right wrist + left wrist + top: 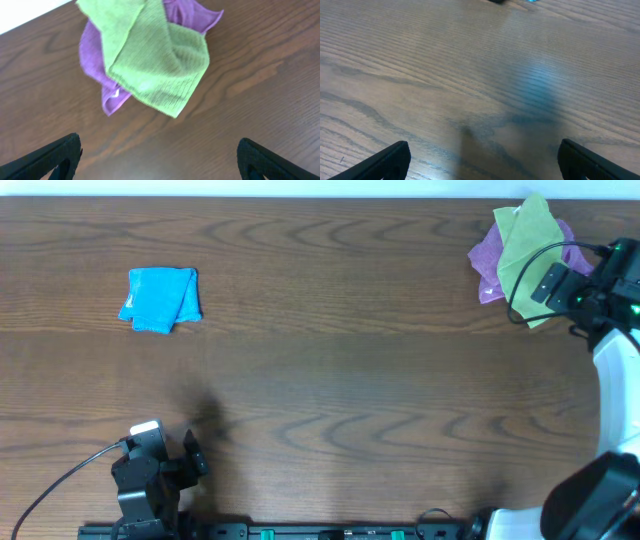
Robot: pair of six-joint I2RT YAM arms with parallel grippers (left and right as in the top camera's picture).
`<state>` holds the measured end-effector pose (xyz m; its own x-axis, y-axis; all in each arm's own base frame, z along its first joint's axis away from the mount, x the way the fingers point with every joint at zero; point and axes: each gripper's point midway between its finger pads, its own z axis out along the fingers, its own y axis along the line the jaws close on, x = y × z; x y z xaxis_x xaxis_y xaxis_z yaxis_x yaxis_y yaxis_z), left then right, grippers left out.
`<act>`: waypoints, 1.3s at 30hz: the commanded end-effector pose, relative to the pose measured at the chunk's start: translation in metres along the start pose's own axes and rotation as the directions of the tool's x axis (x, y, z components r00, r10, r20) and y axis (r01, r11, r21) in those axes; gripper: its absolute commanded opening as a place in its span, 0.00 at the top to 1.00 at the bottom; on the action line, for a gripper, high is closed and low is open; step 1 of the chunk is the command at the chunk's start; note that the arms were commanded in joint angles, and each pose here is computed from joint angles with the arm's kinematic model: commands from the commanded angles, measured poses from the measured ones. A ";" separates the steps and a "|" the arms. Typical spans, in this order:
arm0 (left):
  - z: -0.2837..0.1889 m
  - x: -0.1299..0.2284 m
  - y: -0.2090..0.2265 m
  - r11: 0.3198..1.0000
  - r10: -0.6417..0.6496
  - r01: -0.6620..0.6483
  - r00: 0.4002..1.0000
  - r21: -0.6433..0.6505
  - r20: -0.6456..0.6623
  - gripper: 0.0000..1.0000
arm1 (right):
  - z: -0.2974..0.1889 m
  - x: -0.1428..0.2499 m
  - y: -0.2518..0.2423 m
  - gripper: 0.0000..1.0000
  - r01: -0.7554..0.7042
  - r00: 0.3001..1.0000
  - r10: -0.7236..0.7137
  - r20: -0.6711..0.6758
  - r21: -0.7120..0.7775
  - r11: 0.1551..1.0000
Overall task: Fold the cloth
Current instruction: 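Reach the right gripper to the lime-green cloth on the purple cloth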
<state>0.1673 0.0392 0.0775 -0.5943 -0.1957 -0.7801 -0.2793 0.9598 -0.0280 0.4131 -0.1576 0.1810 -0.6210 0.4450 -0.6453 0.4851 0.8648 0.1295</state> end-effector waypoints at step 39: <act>0.001 0.018 0.007 0.999 0.014 -0.017 0.998 -0.037 -0.066 0.05 | 0.181 0.008 0.007 0.13 -0.122 0.989 0.130 0.073 -0.111 0.986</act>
<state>0.1673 0.0392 0.0775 -0.5943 -0.1957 -0.7801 -0.2793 0.9598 -0.0280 0.5178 -0.1868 0.0422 -0.5176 0.5201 -0.6794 0.4818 0.8333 0.2710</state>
